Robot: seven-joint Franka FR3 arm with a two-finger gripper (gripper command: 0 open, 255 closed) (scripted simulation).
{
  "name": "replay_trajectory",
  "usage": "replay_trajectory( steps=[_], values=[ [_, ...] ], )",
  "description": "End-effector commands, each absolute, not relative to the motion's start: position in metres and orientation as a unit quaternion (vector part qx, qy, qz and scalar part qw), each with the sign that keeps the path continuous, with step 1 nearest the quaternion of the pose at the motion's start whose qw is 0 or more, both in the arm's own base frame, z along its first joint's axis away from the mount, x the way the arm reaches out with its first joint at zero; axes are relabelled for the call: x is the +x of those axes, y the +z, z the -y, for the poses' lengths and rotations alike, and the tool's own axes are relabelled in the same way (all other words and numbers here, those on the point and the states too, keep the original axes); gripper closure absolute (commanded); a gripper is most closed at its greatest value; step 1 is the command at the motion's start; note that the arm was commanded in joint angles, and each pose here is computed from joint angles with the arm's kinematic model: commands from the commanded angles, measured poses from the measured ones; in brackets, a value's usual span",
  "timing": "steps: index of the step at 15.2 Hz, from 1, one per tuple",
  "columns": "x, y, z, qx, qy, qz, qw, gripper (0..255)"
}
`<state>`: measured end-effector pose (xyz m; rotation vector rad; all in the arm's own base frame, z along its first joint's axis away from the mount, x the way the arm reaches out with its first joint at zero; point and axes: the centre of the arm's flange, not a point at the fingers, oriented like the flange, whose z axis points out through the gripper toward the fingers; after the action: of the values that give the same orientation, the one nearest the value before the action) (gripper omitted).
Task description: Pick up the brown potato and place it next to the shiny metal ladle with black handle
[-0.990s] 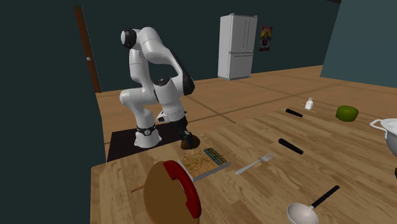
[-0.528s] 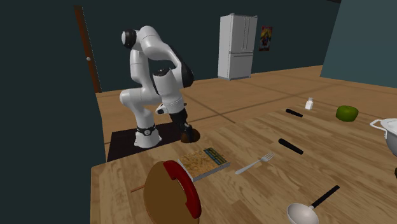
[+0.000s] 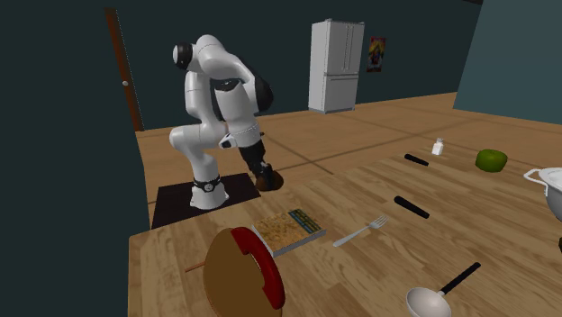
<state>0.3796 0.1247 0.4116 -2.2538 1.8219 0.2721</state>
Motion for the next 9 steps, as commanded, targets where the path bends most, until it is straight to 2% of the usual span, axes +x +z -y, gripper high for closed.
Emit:
replay_trajectory(
  steps=[1,9],
  values=[
    [0.38,0.422,-0.125,-0.769,0.093,-0.622,0.115,255],
    [0.392,0.456,-0.131,-0.769,0.093,-0.622,0.115,255]
  ],
)
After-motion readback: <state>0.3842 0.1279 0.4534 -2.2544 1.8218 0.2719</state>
